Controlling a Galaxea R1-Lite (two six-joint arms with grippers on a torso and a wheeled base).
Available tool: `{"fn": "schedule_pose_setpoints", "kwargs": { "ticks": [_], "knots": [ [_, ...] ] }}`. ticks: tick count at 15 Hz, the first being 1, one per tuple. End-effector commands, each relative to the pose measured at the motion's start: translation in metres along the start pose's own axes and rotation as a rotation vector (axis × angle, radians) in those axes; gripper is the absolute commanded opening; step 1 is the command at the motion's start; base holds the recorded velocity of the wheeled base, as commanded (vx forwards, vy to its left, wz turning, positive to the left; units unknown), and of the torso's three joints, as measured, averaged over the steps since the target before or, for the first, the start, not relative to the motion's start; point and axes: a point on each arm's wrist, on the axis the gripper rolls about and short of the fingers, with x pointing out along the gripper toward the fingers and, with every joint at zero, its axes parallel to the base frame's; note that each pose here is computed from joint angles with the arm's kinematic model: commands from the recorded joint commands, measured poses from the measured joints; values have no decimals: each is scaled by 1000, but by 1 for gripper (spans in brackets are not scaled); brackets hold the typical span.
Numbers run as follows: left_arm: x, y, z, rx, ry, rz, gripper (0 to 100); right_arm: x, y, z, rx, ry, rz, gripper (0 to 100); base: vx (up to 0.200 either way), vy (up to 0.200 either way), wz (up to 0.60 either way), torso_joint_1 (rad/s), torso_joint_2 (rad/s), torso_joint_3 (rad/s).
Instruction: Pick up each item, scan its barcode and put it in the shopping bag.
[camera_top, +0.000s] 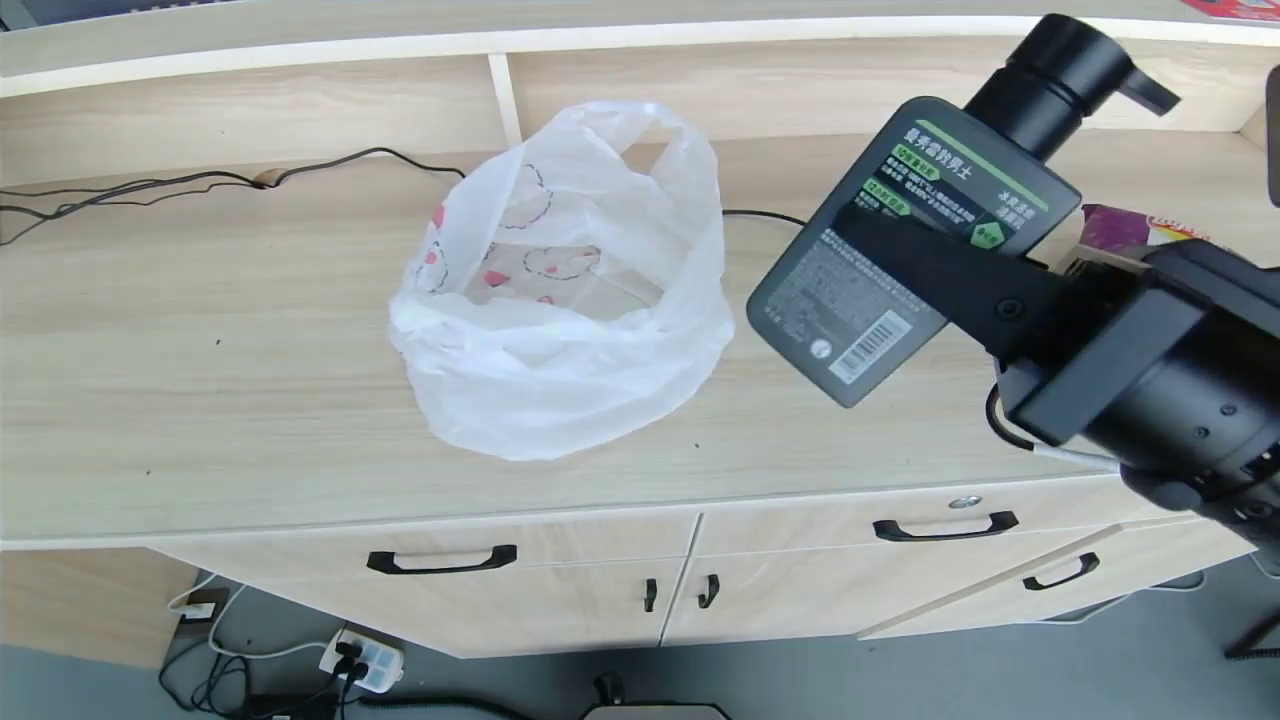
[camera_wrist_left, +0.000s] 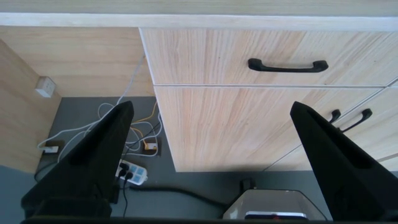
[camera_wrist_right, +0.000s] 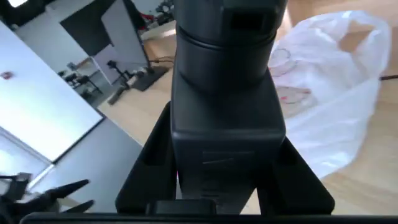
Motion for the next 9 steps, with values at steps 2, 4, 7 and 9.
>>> {"fn": "schedule_pose_setpoints", "kwargs": {
  "ticks": [2,4,7,9],
  "knots": [
    [0,0,0,0,2,0,100,-11,-57,9,-362,16,-218,0,0,0,0,0,0,0],
    [0,0,0,0,2,0,100,-13,-69,-1,-549,87,-181,0,0,0,0,0,0,0],
    [0,0,0,0,2,0,100,-5,-87,-17,-807,142,-34,0,0,0,0,0,0,0],
    [0,0,0,-3,2,1,100,11,-96,-22,-927,79,19,0,0,0,0,0,0,0]
  ]
}}
